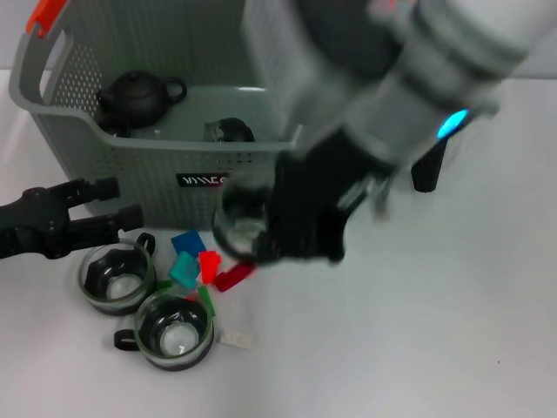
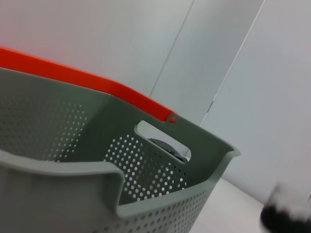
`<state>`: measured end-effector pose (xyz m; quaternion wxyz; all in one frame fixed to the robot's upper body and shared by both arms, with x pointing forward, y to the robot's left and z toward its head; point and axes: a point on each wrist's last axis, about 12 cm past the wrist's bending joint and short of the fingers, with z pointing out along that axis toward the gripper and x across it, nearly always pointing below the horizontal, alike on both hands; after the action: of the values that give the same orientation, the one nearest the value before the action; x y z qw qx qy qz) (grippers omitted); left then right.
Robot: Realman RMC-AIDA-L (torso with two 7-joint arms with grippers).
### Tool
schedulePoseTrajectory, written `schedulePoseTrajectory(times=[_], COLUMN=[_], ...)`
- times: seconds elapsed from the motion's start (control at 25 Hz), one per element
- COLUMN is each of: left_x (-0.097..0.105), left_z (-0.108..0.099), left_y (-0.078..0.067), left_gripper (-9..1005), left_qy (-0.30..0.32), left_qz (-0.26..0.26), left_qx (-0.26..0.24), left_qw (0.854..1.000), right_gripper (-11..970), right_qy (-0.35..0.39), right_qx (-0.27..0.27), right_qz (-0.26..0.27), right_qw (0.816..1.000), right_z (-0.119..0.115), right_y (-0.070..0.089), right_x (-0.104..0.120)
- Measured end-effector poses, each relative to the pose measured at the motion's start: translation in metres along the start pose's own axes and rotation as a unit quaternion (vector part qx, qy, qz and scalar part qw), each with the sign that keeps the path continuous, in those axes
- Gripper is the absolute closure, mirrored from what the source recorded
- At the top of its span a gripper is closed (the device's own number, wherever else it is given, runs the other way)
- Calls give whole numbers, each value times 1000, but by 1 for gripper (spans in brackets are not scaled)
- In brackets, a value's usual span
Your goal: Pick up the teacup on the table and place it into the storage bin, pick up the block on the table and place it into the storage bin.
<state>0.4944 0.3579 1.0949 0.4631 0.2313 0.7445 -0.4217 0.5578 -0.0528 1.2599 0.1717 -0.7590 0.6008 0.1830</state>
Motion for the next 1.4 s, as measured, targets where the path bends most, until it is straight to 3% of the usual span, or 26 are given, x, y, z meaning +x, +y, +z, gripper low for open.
schedulePoseTrajectory(times=[0.2,0.28,0.32,0.52,0.72,0.92,1.2,1.4], left_x=[-1,-1,-1,-2,-1,-1,2,3], left_z=[1,2,2,2,3,2,1,2], left_y=[0,-1,-1,-1,-1,-1,-2,-2], left_gripper=[121,121,122,122,122,122,122,122], left_qy=[-1,-2,-2,-9,-12,-15,-18,-20], left_qz=[1,1,1,1,-1,-2,-7,-10], left_qx=[3,4,4,6,7,5,1,3], left_qw=[1000,1000,1000,1000,1000,1000,1000,1000], right_gripper=[904,904,904,904,904,903,903,903], right_qy=[-58,-88,-88,-157,-173,-176,-143,-127], right_qx=[41,83,83,190,257,277,298,312], right_qz=[1,3,3,72,170,216,246,251], right_qw=[997,993,993,966,936,920,911,907], right_z=[-54,-76,-76,-102,-89,-63,-25,1], right_y=[-2,-5,-5,-34,-74,-107,-132,-138], right_x=[-11,-14,-14,-9,10,24,35,36])
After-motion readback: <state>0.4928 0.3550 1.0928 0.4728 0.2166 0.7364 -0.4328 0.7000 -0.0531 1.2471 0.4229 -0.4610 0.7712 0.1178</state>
